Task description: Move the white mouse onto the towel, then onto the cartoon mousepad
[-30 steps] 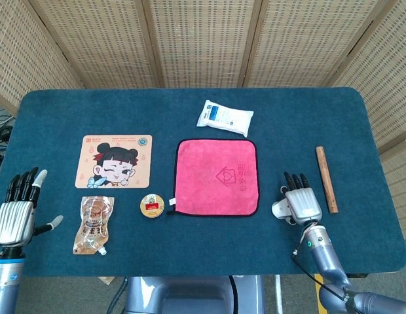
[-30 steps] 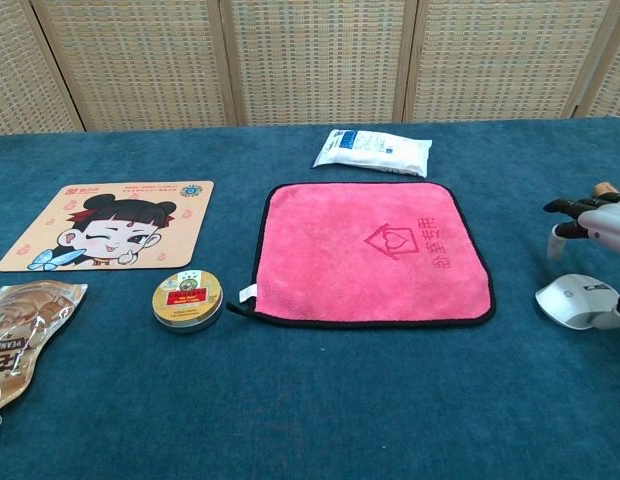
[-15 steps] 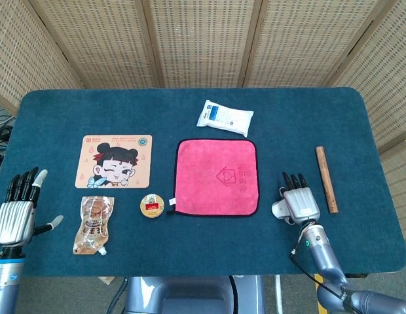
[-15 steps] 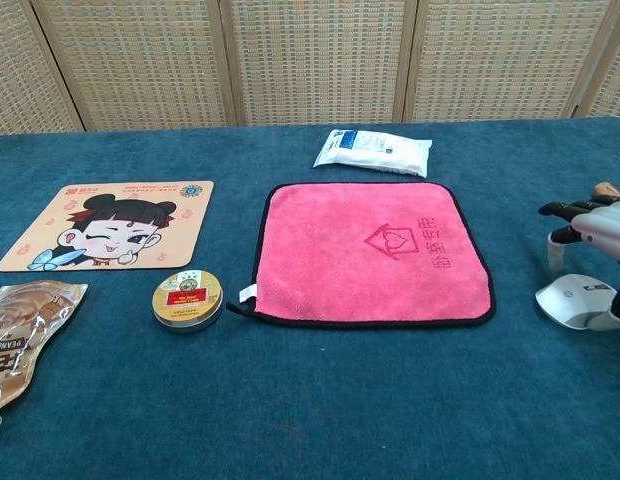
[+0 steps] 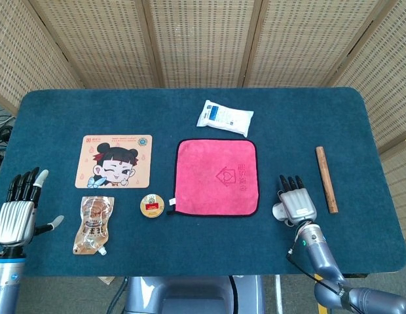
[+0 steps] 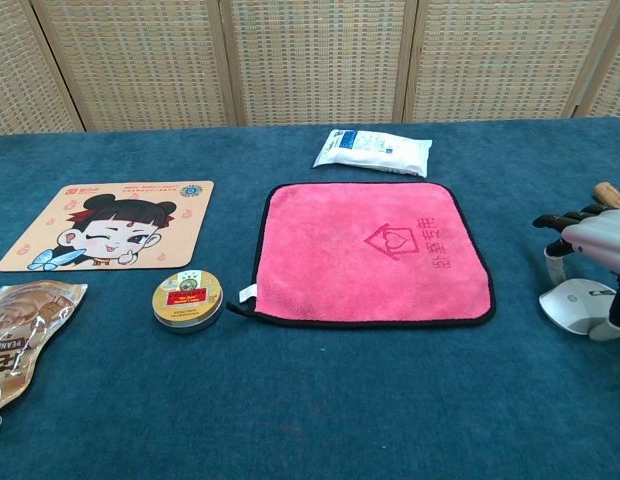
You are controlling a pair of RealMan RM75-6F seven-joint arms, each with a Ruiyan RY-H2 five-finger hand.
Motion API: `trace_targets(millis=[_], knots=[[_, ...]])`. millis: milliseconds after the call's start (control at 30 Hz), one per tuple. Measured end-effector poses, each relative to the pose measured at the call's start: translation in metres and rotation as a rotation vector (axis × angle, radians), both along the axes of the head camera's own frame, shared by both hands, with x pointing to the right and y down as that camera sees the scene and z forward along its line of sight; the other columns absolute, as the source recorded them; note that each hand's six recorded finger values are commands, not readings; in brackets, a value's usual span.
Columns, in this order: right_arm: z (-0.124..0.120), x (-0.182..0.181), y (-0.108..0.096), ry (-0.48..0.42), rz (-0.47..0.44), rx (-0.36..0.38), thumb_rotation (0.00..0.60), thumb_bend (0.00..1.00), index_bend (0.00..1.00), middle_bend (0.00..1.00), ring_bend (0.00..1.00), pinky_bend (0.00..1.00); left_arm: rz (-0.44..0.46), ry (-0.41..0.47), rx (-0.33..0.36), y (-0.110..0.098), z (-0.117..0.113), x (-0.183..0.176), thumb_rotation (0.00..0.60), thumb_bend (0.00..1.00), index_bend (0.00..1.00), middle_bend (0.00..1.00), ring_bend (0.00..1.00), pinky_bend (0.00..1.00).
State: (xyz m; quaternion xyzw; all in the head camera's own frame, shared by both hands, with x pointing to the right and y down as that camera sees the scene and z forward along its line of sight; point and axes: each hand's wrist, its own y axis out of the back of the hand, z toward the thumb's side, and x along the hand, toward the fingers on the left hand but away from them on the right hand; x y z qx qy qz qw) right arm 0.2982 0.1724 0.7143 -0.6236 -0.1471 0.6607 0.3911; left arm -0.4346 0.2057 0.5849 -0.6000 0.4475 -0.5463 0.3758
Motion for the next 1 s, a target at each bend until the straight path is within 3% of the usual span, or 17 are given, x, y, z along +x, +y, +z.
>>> trace_targets(millis=[667,1000], knots=[[-0.007,-0.007,-0.003,0.006,-0.028,0.031,0.600,0.10,0.61,0.08,0.00,0.00,0.003,0.006,-0.001,0.000,0.000,0.001,0.600,0.00,0.00,0.00,0.00,0.00],[-0.017,-0.021,-0.009,-0.028,-0.071,0.111,0.600,0.10,0.68,0.12,0.00,0.00,0.002,0.014,-0.002,0.000,-0.001,0.001,0.600,0.00,0.00,0.00,0.00,0.00]])
